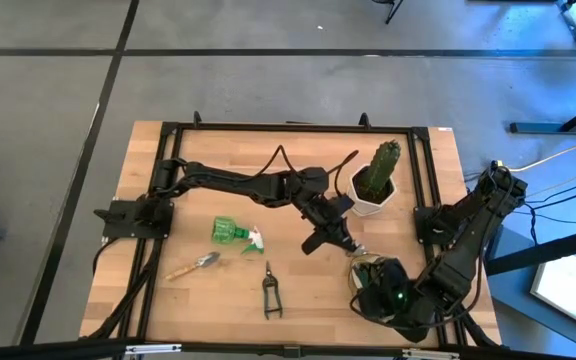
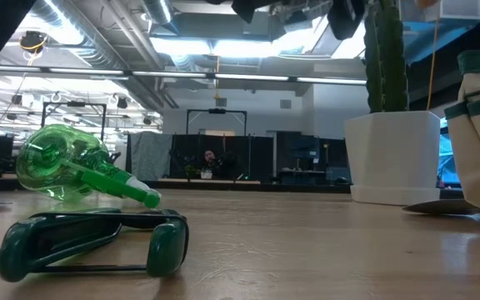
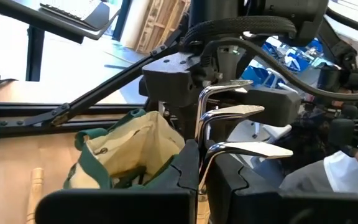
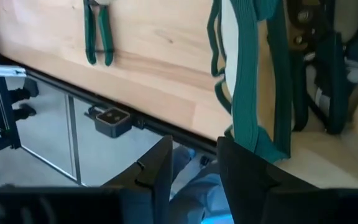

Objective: Pick & Place Garden tools in Gardening bag
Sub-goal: Put the hand rake into the side pocket of the white bag

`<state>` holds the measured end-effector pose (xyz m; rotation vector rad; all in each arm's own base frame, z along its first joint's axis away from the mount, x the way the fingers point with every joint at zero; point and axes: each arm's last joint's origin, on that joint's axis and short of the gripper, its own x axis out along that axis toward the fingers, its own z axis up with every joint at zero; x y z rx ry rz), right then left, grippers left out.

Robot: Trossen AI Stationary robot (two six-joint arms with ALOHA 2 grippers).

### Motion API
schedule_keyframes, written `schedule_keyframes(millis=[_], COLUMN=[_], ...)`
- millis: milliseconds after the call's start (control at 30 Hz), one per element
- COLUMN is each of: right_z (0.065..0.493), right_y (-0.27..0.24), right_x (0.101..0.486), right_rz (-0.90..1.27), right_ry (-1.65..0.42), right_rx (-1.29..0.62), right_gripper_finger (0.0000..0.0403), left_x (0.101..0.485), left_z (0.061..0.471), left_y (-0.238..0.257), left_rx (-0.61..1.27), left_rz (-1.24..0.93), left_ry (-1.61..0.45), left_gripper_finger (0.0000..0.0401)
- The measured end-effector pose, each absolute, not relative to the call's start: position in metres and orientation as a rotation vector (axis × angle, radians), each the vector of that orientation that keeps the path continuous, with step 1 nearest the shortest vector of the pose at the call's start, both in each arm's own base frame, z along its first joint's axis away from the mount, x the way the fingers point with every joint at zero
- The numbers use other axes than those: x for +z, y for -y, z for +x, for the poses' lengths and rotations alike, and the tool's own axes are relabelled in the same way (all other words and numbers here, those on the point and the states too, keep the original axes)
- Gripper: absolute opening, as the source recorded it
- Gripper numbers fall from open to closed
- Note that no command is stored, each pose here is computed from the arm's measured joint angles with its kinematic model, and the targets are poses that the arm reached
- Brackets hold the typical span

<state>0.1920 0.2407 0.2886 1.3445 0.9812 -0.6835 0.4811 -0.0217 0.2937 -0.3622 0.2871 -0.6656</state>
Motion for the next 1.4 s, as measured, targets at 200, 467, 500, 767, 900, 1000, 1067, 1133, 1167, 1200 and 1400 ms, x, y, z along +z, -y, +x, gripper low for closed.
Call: schedule_keyframes(millis=[200,467,500,767,900,1000,1067,1133,1167,1200,1400], right_z=[0.192,0.187,0.185,0.179,0.184,0.187,0.187,0.187,0.187,0.187,0.199], right_y=[-0.239,-0.255,-0.257,-0.259,-0.257,-0.257,-0.258,-0.258,-0.258,-0.258,-0.249], right_x=[0.289,0.298,0.299,0.304,0.305,0.306,0.306,0.306,0.306,0.306,0.308], right_rz=[1.346,1.381,1.376,1.344,1.329,1.322,1.322,1.319,1.319,1.319,1.3], right_ry=[-0.948,-0.633,-0.6,-0.338,-0.343,-0.352,-0.354,-0.355,-0.355,-0.354,-0.264], right_rx=[-0.7,-0.543,-0.53,-0.494,-0.486,-0.478,-0.471,-0.468,-0.468,-0.468,-0.502], right_gripper_finger=[0.0128,0.0128,0.0128,0.0128,0.0128,0.0128,0.0128,0.0128,0.0128,0.0128,0.0128], left_x=[0.287,0.29,0.29,0.285,0.285,0.285,0.285,0.285,0.285,0.284,0.28], left_z=[0.486,0.48,0.479,0.476,0.476,0.476,0.476,0.476,0.476,0.476,0.482], left_y=[0.023,0.03,0.03,0.035,0.036,0.036,0.036,0.036,0.036,0.037,0.033], left_rx=[-0.689,-1.063,-1.115,-1.198,-1.198,-1.2,-1.202,-1.201,-1.197,-1.178,-0.915], left_rz=[-0.371,-0.418,-0.417,-0.408,-0.408,-0.41,-0.414,-0.416,-0.417,-0.42,-0.454], left_ry=[-0.274,-0.31,-0.32,-0.365,-0.365,-0.368,-0.37,-0.373,-0.373,-0.375,-0.378], left_gripper_finger=[0.0003,0.0003,0.0003,0.0003,0.0003,0.0003,0.0003,0.0003,0.0003,0.0003,0.0003])
